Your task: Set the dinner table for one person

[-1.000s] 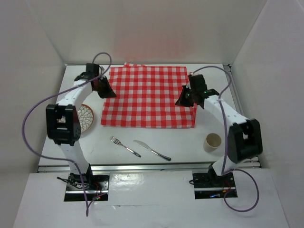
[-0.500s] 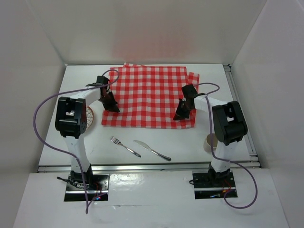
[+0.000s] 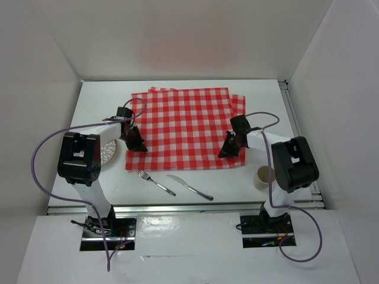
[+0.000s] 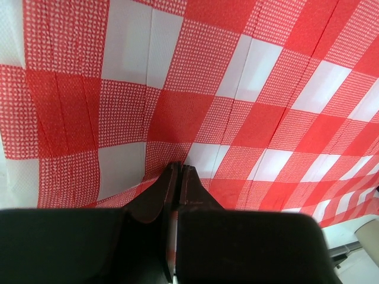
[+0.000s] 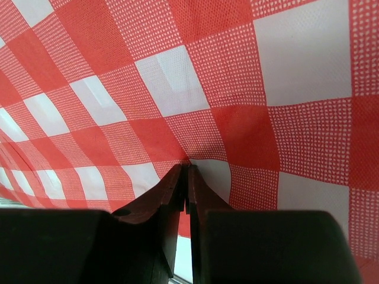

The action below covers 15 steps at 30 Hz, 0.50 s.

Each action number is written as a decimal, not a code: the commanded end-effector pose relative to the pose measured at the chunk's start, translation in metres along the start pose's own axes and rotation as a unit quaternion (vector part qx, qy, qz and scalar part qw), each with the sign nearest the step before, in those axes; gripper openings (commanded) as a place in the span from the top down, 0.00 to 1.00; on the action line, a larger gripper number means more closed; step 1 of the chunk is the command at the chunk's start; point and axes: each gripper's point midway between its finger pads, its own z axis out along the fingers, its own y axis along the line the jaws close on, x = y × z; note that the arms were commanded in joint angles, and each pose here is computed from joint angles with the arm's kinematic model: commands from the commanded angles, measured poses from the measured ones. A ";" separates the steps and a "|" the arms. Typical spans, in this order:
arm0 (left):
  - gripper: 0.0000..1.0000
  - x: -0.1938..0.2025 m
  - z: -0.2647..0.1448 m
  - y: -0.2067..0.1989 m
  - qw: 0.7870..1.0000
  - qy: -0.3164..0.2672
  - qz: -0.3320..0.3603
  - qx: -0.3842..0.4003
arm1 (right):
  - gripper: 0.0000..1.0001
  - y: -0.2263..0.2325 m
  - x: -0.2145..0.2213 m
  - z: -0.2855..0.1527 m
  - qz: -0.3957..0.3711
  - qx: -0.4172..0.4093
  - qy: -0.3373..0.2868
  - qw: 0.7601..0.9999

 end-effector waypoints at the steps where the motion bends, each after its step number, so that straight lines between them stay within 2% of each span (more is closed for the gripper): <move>1: 1.00 0.013 -0.003 0.027 0.998 0.013 0.003 -0.058 | 0.83 -0.037 0.034 -0.007 0.003 0.071 0.043 0.997; 7: 1.00 0.013 -0.006 0.029 0.998 0.012 0.002 -0.069 | 0.83 -0.039 0.045 -0.017 0.007 0.069 0.043 0.997; 11: 1.00 0.004 -0.022 0.022 0.998 -0.007 0.006 -0.064 | 0.82 -0.036 0.032 -0.026 -0.001 0.080 0.020 0.997; 15: 0.94 -0.018 -0.058 0.002 0.997 -0.048 0.008 -0.055 | 0.82 -0.009 -0.003 -0.049 -0.027 0.064 -0.020 0.997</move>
